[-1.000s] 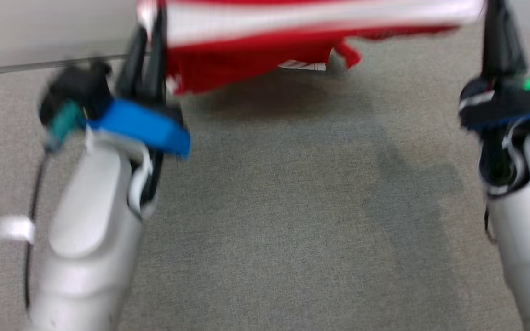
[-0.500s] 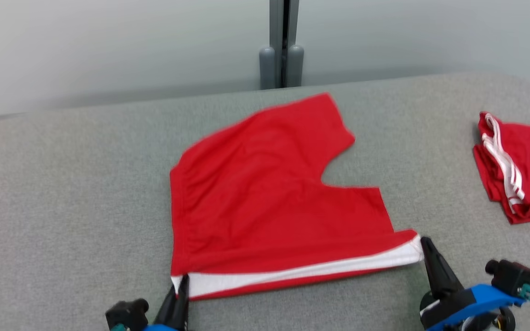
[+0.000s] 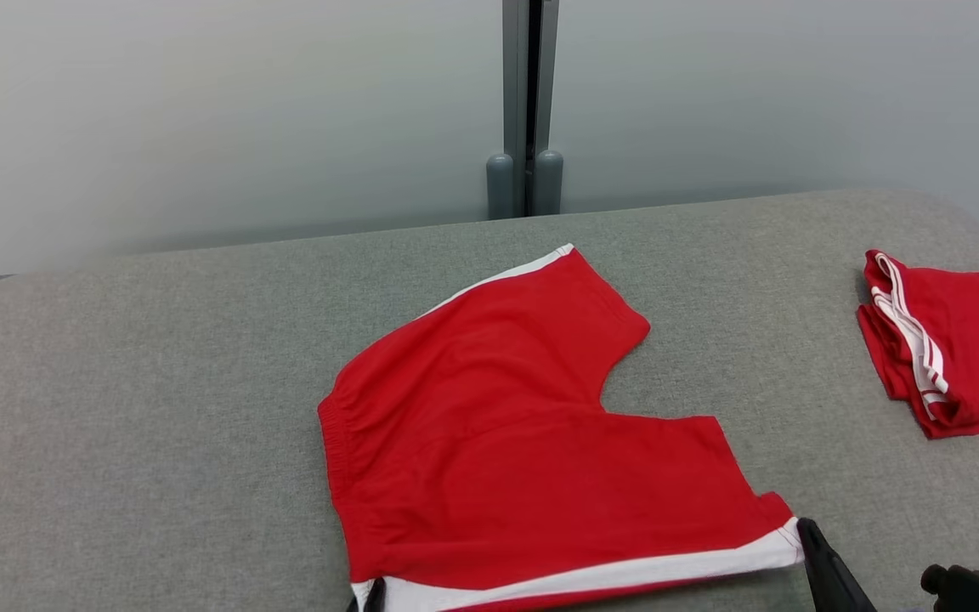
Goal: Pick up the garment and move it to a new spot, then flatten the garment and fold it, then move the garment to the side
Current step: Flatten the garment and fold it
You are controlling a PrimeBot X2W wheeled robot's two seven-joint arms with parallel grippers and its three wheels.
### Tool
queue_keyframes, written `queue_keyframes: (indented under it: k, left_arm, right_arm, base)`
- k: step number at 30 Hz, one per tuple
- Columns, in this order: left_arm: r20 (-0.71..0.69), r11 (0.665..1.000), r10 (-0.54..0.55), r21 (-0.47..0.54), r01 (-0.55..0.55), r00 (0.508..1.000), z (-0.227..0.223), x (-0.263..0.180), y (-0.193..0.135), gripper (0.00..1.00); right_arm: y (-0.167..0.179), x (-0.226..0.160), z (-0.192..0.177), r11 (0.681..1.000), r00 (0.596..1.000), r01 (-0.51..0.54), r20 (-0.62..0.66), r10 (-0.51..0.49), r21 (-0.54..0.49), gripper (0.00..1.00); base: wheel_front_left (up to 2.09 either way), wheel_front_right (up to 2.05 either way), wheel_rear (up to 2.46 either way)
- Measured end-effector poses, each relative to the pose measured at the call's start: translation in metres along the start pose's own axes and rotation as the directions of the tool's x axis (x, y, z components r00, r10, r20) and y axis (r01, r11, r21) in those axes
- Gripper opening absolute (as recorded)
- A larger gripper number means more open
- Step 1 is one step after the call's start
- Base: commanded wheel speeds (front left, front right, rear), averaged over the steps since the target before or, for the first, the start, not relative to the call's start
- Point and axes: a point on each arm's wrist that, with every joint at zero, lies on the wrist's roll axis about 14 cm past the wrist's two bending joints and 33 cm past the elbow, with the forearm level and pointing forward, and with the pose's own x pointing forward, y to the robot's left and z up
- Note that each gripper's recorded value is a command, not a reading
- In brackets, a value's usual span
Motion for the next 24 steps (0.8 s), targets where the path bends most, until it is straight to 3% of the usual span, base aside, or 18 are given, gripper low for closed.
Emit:
queue_keyframes:
  k: [6,14,24]
  left_arm:
    - [0.108,0.999,-0.041,0.003,0.041,0.993,0.042,0.024,-0.009,0.0]
    - [0.238,0.997,-0.063,-0.018,0.069,0.969,0.098,0.059,-0.01,0.0]
    - [0.231,0.995,-0.012,-0.096,0.035,0.973,0.111,0.102,0.009,0.0]
  right_arm:
    - [0.031,0.038,0.034,0.996,0.993,-0.09,0.079,0.091,-0.013,0.0]
    - [0.08,0.11,0.069,0.967,0.965,-0.227,0.105,0.239,-0.117,0.0]
    - [0.112,0.197,0.053,0.925,0.952,-0.3,-0.013,0.306,-0.233,0.0]
  base:
    - [0.0,0.0,0.0]
    - [0.0,0.0,0.0]
    - [0.0,0.0,0.0]
